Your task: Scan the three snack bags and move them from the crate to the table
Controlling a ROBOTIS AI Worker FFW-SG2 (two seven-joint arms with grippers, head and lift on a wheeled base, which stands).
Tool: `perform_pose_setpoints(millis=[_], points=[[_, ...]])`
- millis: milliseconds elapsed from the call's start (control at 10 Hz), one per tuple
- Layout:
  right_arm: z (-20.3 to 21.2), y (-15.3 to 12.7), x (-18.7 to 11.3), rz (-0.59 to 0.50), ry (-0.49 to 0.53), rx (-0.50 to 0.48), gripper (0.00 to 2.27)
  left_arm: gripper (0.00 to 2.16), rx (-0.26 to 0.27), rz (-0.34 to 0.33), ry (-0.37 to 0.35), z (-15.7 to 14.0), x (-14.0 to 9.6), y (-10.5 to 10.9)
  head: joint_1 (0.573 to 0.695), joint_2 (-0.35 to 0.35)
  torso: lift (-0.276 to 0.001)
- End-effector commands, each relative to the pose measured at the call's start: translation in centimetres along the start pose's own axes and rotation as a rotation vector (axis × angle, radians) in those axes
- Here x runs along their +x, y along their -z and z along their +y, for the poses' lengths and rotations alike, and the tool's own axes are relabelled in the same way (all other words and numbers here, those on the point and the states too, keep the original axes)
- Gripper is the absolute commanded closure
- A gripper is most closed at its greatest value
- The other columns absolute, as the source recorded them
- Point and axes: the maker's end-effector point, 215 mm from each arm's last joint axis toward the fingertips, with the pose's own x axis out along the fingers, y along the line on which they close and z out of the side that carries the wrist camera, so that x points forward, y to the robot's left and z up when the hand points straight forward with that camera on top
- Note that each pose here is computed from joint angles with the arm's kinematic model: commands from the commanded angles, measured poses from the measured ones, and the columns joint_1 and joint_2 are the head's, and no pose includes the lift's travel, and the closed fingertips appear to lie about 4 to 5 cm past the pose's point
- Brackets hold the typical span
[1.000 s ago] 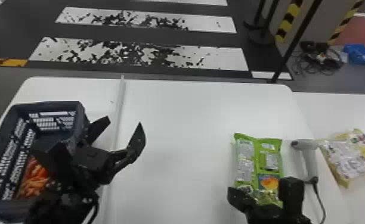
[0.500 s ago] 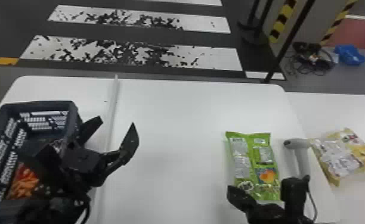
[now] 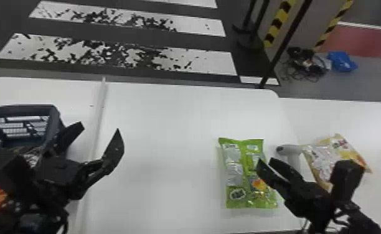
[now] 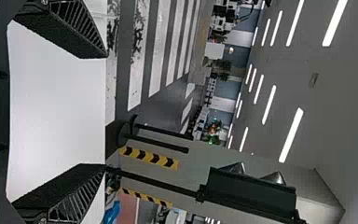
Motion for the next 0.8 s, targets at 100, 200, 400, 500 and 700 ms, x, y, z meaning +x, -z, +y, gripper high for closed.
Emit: perform_pose_setpoints(millis=[100, 200, 400, 500, 700], points=[[-6.4, -0.6, 2.0, 0.001, 0.108, -0.094, 0.09, 0.03, 0.002, 0.001, 0.002, -0.1, 0.2, 0.1, 0.695, -0.262, -0.062], [-8.0, 0.0, 2.6, 0.010, 0.134, -0.108, 0.09, 0.03, 0.005, -0.002, 0.000, 0.0, 0.2, -0.1, 0.695, -0.292, -0.062], [-11.0, 1.0, 2.8, 0.024, 0.194, -0.114, 0.11, 0.03, 0.011, -0.003, -0.001, 0.2, 0.2, -0.3, 0.695, -0.330, -0.062], [-12.6, 1.6, 3.0, 0.039, 0.224, -0.114, 0.11, 0.03, 0.009, -0.003, 0.003, -0.1, 0.3, -0.4, 0.695, -0.346, -0.062], [-15.8, 2.5, 2.9, 0.063, 0.269, -0.099, 0.11, 0.03, 0.004, 0.002, 0.007, -0.6, 0.6, -0.5, 0.695, -0.350, -0.062]])
